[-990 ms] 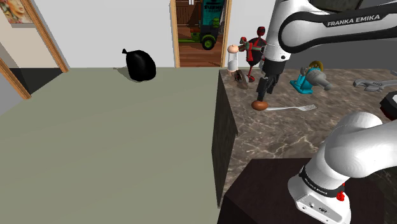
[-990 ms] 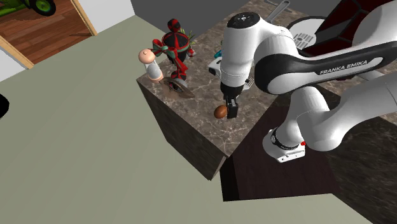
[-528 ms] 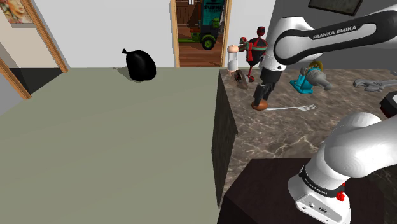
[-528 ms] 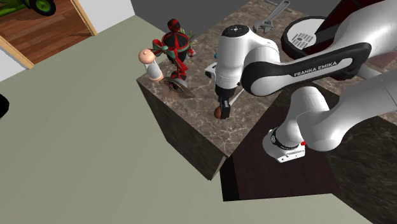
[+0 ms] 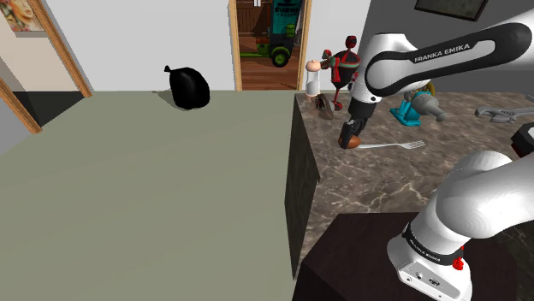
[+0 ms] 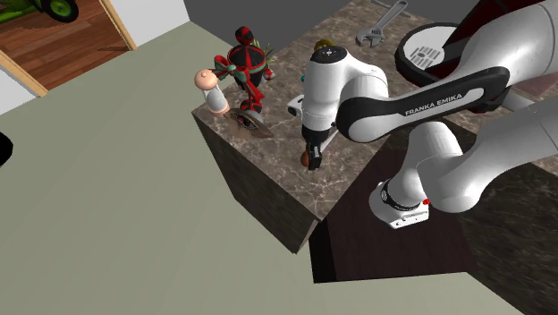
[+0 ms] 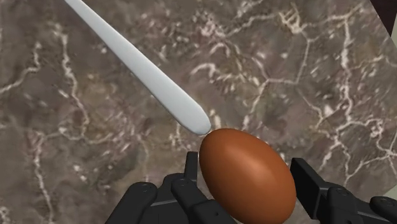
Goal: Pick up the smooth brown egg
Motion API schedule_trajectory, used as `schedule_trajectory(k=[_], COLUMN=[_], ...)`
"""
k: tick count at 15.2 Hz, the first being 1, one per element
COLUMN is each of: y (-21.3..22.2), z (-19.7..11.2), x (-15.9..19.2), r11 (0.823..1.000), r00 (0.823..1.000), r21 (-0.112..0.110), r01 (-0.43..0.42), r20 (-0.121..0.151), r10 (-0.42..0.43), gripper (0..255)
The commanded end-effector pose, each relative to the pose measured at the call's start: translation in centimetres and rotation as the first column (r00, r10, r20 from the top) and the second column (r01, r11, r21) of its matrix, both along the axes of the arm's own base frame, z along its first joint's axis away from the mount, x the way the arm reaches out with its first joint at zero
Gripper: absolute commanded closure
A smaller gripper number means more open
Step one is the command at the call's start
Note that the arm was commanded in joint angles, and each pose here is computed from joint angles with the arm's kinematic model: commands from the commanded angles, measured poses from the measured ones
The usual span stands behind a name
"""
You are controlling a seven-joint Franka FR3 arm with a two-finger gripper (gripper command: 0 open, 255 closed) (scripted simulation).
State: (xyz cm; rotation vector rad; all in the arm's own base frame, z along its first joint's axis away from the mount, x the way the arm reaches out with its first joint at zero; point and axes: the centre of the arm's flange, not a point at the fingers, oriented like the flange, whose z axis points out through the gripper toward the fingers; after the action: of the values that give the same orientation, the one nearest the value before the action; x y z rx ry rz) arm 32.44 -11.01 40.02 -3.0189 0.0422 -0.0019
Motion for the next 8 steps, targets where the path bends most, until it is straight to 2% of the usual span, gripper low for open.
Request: schedule_trajectory(k=[1, 8], y=[0.0, -0.01], z=[-0.06, 0.45], x=[-0.02, -0.02], r11=[1.0, 1.0], r00=[1.0, 1.0], r21=[0.0, 0.0], r01=[0.0, 0.0], r20=[-0.001, -0.001], r10=[0.0, 0.0], gripper=[255, 255])
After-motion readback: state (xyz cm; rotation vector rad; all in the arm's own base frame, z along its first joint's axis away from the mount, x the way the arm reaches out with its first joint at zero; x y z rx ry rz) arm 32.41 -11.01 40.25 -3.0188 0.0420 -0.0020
